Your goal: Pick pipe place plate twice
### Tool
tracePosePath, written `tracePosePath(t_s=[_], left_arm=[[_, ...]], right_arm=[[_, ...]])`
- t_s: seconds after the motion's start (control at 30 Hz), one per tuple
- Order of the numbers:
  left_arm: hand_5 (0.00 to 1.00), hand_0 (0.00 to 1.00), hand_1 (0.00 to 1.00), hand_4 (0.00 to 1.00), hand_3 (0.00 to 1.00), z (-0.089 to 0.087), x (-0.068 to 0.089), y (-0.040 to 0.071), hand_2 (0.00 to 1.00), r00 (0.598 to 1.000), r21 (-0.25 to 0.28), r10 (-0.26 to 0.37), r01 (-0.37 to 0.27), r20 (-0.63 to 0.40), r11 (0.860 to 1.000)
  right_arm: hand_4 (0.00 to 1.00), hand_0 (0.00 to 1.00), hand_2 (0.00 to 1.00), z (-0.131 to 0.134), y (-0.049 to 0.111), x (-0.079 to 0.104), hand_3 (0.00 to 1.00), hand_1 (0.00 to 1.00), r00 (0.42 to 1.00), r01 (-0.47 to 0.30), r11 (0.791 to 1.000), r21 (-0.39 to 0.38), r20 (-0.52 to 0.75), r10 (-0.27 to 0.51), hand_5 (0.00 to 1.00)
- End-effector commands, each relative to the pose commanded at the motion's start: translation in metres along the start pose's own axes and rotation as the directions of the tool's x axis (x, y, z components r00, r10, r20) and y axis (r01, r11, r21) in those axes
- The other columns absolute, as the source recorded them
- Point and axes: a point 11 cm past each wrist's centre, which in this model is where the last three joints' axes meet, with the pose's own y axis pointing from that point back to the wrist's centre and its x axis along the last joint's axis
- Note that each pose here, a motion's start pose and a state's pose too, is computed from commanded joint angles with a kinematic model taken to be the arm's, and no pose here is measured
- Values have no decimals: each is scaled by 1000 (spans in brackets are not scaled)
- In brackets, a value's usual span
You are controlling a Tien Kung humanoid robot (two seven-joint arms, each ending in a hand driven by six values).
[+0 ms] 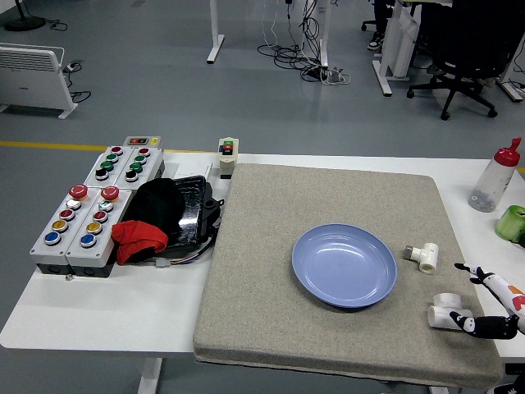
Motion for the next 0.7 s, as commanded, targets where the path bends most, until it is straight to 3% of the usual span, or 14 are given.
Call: tracePosePath(t_s=[0.67, 0.7], left_arm=[[998, 692, 671, 254, 616, 0, -1, 0, 683, 1000, 0, -1, 1, -6, 1000], [998, 693, 671, 254, 616, 0, -1, 0, 683, 1000, 0, -1, 1, -6, 1000]], right_arm=[[707, 967, 985, -3, -18, -19, 916, 900, 995, 21, 999, -33, -95, -24, 257], [653, 777, 813, -2, -18, -19, 826, 769, 995, 21, 999, -35, -93, -24, 174]])
